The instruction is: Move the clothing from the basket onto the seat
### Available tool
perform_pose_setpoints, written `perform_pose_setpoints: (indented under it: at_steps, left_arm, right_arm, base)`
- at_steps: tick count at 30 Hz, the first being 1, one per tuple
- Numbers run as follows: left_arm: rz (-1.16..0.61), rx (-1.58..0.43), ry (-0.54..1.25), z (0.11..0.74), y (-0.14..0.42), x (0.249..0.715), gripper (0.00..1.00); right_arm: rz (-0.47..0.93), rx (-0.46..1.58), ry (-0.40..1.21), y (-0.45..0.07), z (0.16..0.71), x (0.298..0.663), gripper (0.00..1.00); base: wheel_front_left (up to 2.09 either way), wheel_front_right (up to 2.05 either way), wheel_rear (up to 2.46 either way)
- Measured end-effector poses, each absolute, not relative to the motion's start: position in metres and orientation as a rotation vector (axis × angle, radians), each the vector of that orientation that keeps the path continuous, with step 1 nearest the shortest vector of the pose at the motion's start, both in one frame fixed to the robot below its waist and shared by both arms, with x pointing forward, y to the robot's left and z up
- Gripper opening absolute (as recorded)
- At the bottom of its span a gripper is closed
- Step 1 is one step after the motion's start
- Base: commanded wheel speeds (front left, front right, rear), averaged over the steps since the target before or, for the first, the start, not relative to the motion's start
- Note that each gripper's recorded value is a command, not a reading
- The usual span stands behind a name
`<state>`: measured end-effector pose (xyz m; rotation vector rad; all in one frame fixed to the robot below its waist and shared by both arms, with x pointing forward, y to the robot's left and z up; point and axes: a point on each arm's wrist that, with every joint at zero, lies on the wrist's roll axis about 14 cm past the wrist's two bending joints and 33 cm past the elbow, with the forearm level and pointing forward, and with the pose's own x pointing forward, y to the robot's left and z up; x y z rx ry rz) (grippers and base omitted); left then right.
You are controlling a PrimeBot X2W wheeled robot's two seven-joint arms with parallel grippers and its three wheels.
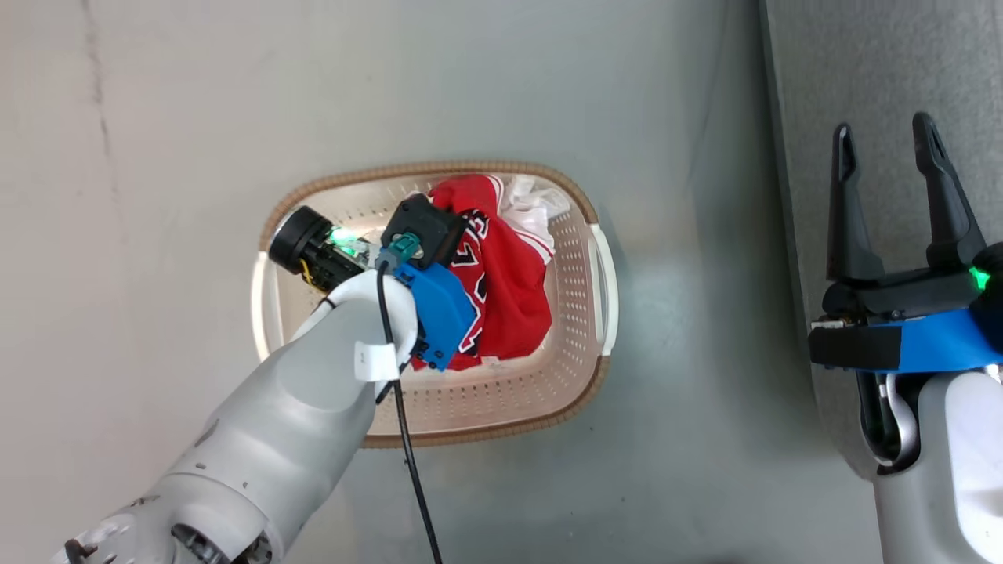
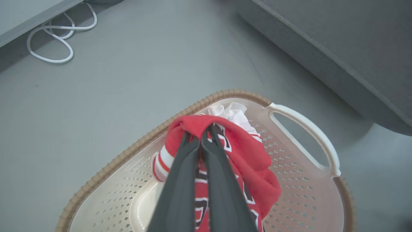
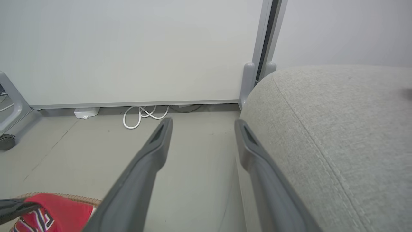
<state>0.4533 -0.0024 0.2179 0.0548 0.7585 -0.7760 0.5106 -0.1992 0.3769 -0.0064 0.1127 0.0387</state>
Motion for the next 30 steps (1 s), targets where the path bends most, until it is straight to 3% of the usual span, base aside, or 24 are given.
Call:
perform_pose_setpoints:
  at_steps: [30]
  left_arm:
    - [-0.701,0.044,0.042,0.491,-0.015,0.484,0.0]
  right_arm:
    - [0.051,0.046,-0.057,-0.187,0.488,0.445,1.0]
  base:
    - [0.0,0.0,0.0]
